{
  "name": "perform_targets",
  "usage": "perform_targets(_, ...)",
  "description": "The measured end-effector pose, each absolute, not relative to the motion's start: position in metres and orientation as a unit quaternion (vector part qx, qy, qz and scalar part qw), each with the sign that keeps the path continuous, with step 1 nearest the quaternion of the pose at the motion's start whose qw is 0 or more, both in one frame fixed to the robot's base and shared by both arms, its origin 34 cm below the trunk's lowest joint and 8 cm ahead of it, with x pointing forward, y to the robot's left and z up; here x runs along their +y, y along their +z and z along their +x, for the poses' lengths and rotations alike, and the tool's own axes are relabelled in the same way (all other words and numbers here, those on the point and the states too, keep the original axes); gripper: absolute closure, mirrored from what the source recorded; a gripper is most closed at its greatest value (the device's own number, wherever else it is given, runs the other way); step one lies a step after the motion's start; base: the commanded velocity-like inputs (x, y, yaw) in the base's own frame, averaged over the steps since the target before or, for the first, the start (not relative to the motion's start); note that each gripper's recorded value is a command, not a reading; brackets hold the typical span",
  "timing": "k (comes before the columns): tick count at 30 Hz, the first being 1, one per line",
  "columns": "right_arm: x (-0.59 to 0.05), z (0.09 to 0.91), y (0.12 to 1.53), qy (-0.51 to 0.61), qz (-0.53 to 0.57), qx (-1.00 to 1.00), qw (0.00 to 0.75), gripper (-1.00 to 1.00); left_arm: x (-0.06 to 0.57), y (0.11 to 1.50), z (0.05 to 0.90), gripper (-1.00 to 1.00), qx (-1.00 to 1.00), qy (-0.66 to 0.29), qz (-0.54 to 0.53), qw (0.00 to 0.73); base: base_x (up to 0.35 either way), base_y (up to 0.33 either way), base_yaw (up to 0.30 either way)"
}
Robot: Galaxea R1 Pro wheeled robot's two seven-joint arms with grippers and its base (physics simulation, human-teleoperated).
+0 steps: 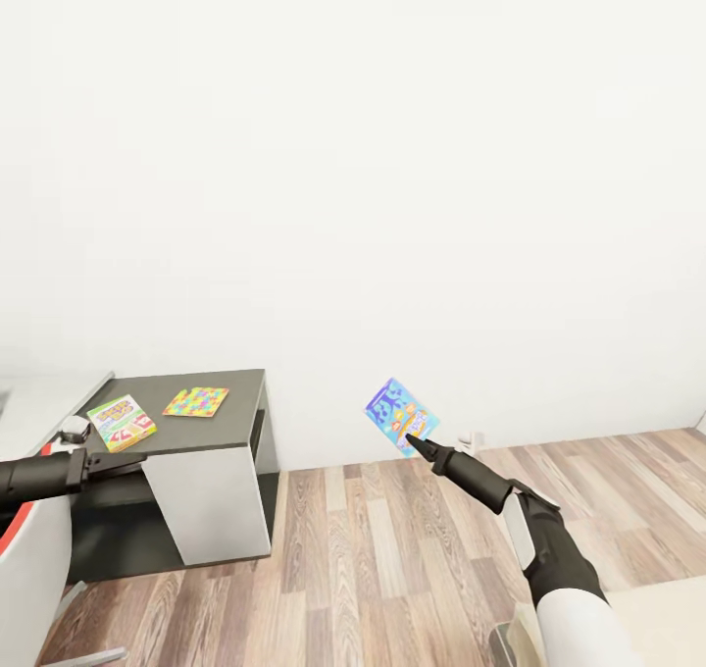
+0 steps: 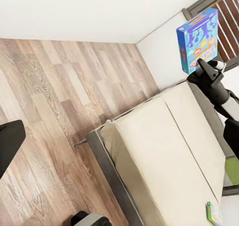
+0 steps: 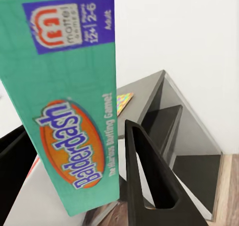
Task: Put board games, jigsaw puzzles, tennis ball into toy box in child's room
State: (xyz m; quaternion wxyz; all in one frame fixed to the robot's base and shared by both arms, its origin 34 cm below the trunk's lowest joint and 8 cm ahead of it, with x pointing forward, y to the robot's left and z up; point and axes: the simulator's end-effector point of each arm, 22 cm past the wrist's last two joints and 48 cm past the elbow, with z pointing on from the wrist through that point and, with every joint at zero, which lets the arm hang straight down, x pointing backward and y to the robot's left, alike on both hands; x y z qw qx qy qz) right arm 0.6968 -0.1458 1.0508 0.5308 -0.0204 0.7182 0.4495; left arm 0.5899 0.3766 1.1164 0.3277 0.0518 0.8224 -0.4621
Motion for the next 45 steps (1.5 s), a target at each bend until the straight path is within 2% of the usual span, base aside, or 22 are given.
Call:
perform_targets(6,-0.147,0.697,1.052,0.452,-0.017,0.717,0.531,1.00,0.377,1.116,0.590,-1.00,0.823,-0.461,0.052,0.328,0.000,0.000,0.000)
perform_targets(10,-0.142,0.692,1.045,0.470,-0.005,0.728,0.499,1.00,0.377,1.116,0.590,-1.00,0.823,-0.461,0.052,0.328,0.000,0.000,0.000)
perform_targets(29,-0.146,0.693,1.056,0.468,-0.009,0.734,0.492,1.00,0.377,1.115,0.590,-1.00,0.823,-0.461,0.053,0.328,0.000,0.000,0.006)
perform_targets(45,-0.152,0.702,1.048,0.436,0.008,0.751,0.495,1.00,0.375,1.115,0.590,-1.00,0.822,-0.462,0.054,0.329,0.000,0.000,0.262)
